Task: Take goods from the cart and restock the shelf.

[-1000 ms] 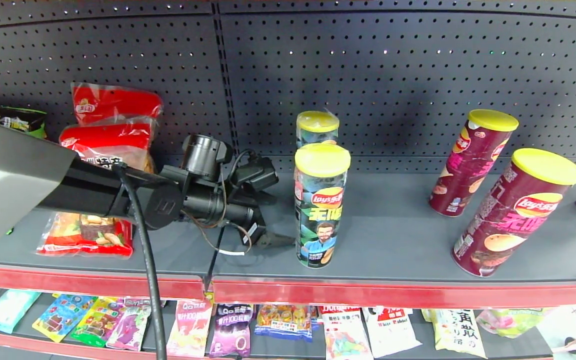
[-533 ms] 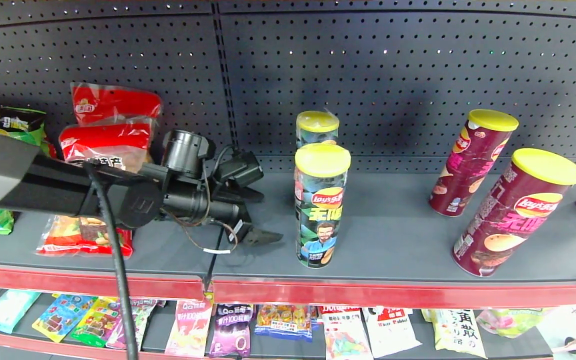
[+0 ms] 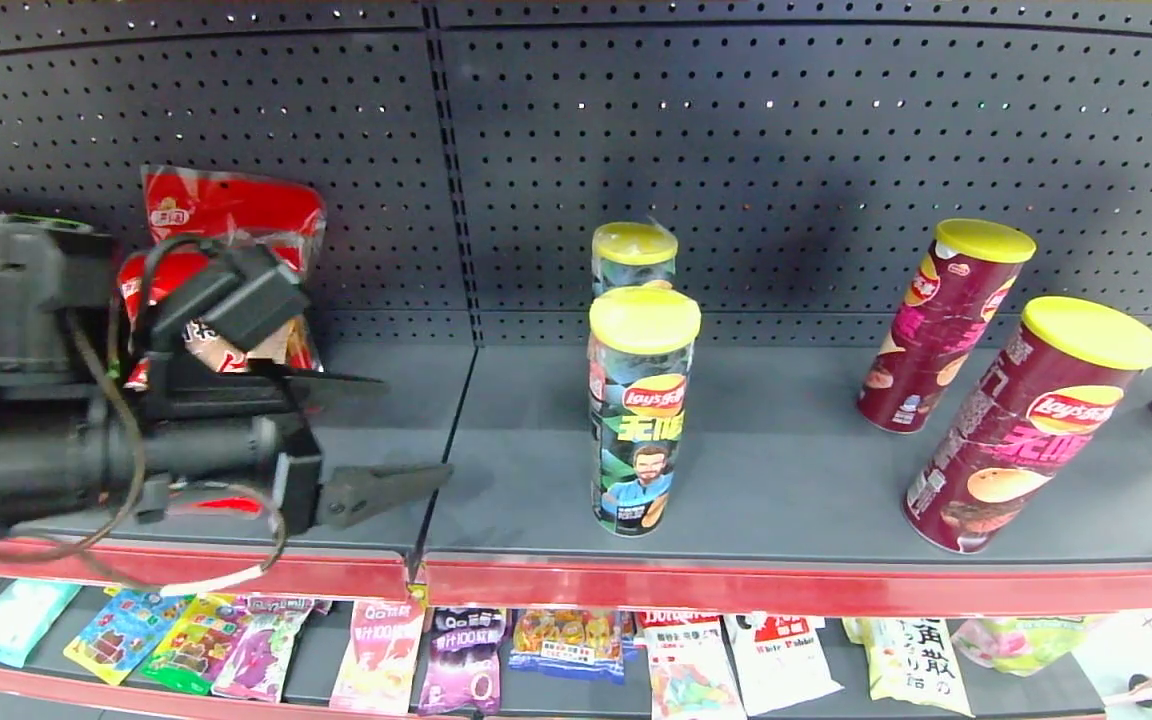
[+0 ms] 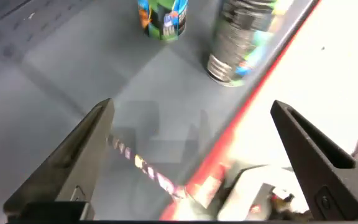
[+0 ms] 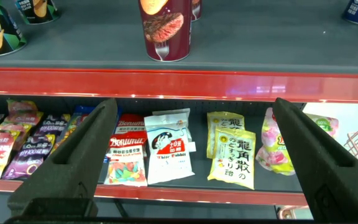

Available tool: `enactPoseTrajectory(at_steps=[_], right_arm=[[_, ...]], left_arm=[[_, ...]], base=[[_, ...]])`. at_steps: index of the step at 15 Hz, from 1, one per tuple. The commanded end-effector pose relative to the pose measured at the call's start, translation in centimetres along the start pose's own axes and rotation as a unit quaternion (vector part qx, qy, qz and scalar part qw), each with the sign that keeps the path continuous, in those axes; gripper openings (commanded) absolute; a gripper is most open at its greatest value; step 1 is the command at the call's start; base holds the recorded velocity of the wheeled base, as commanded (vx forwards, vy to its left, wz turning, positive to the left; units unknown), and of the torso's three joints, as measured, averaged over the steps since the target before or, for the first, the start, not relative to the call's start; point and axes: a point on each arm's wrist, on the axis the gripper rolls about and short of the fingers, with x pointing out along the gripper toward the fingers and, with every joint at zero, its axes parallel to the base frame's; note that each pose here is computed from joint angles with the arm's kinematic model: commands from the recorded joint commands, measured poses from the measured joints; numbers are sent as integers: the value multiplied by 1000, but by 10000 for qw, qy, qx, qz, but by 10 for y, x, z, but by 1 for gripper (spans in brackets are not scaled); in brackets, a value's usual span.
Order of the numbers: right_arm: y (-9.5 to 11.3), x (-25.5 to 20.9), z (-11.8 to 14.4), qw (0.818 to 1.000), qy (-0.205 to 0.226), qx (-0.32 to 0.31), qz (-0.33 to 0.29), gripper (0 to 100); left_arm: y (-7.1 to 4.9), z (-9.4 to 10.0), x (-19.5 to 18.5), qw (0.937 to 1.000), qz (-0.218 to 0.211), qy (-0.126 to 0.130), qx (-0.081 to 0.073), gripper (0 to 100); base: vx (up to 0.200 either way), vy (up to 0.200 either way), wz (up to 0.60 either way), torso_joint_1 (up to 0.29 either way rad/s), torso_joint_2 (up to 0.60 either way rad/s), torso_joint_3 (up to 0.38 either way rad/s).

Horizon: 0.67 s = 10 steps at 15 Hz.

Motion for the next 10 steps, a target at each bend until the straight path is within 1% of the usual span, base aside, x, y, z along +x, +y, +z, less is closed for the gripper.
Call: enactPoseTrajectory(at_steps=[1,2,3,4,6,7,8,9,10], right_arm=[[0,0,0,10000,-3,-1,2,100],[0,0,1,10000,4,-8,56,100],[0,1,1,10000,50,-8,71,100],[0,1,1,9999,73,-46,87,100],[0,1,1,9997,86,-206,111,100],[0,2,1,9998,126,-106,126,100],[0,2,1,9998,126,-106,126,100],[0,2,1,9998,118,-106,126,100],[0,1,1,9998,103,-106,134,100]], left_arm=[[-55,-56,-95,9912,1126,-549,-424,100],[-72,-87,-116,9840,1588,-629,-514,100],[-76,-93,-120,9833,1624,-626,-532,100],[-92,-116,-135,9823,1645,-585,-680,100],[-107,-136,-150,9822,1657,-562,-689,100],[-119,-159,-160,9818,1661,-560,-731,100],[-126,-177,-162,9821,1627,-636,-703,100],[-133,-202,-163,9796,1649,-1018,-532,100],[-133,-202,-164,9783,1685,-1080,-534,100]], base=[[0,0,0,0,0,0],[0,0,0,0,0,0],[0,0,0,0,0,0],[0,0,0,0,0,0],[0,0,0,0,0,0],[0,0,0,0,0,0],[0,0,0,0,0,0],[0,0,0,0,0,0],[0,0,0,0,0,0]])
